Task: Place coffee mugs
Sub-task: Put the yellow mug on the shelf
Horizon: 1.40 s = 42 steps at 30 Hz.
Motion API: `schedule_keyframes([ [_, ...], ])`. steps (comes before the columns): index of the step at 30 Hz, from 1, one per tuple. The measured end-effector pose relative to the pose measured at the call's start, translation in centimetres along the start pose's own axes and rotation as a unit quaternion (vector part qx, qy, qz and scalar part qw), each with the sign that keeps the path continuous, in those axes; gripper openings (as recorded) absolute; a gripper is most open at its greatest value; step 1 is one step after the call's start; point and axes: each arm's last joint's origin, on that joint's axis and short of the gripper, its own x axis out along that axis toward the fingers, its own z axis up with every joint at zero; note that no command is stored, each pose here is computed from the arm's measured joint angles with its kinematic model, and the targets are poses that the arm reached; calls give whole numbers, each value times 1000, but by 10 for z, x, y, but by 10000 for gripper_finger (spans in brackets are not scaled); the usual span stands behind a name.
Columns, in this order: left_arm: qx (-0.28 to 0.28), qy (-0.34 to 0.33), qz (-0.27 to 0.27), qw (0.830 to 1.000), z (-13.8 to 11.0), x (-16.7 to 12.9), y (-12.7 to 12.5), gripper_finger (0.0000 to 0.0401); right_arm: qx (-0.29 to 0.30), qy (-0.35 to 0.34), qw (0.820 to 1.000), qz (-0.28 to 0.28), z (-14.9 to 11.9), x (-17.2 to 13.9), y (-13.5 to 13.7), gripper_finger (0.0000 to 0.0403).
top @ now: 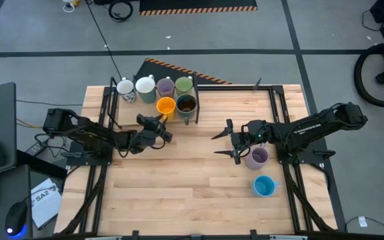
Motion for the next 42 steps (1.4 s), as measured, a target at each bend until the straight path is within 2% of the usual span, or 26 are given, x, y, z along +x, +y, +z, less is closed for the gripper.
schedule_keyframes([
  [9,1,2,-7,1000,0,0,-1,136,0,0,1000,0,0,0,0,274],
  [19,3,4,-15,1000,0,0,-1,179,-1,0,1000,0,0,0,0,274],
  [33,25,-11,-31,999,1,-11,-9,174,0,1,1000,0,0,0,0,274],
  [42,61,-18,-35,997,-1,-21,-13,174,1,6,1000,2,-1,0,0,274],
])
